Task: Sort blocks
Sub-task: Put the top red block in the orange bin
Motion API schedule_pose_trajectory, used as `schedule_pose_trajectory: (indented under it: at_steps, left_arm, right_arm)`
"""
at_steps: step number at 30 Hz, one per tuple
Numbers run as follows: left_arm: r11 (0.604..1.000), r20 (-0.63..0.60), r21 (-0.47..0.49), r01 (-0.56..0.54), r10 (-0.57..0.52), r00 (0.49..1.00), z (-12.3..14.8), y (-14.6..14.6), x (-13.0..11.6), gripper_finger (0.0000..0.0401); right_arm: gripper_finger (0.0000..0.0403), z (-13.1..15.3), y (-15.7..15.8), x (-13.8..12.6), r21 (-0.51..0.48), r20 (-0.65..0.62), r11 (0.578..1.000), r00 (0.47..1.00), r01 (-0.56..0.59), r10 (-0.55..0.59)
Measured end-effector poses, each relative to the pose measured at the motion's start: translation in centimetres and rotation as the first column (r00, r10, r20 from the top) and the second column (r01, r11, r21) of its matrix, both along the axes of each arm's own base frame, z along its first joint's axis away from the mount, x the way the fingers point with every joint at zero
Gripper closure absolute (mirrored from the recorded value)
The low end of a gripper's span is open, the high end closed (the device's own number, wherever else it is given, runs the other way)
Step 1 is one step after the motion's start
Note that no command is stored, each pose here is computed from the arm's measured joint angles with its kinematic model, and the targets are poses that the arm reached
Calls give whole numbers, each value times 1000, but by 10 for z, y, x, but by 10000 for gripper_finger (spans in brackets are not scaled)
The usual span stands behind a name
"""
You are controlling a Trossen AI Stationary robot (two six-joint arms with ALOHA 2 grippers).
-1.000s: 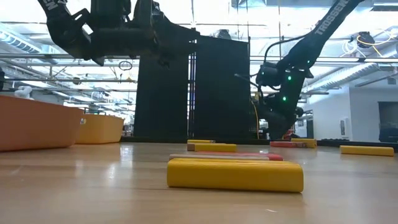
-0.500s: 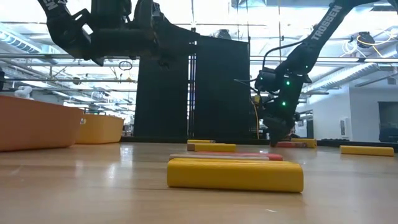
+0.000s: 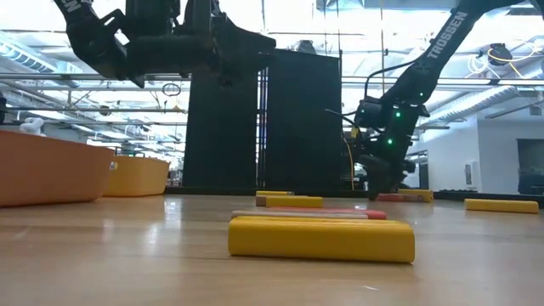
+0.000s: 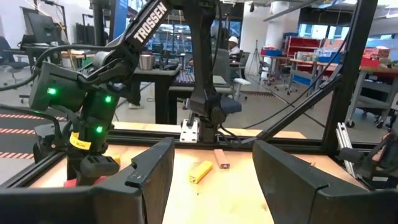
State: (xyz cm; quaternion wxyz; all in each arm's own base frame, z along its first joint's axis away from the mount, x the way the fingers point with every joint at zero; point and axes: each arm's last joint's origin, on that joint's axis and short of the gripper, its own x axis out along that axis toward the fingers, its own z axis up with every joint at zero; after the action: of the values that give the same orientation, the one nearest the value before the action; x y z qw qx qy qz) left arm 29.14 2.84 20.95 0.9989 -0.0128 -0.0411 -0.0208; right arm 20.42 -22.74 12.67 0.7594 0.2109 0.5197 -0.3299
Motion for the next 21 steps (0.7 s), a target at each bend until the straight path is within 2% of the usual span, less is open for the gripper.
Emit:
schedule_pose_trajectory:
  at_steps: [12,16,21]
  left_arm:
    - [999,2,43,-6,6,1000,0,0,0,186]
    - [999,2,43,-6,6,1000,0,0,0,186]
    - [999,3,43,-9,9,1000,0,1,0,186]
  right_arm:
    - [300,2,2,3,-7,17,1000,999,27,-27]
    - [315,11,9,6,-30,27,1000,1000,7,-6]
    - [307,34,19,12,-86,96,996,995,-14,22]
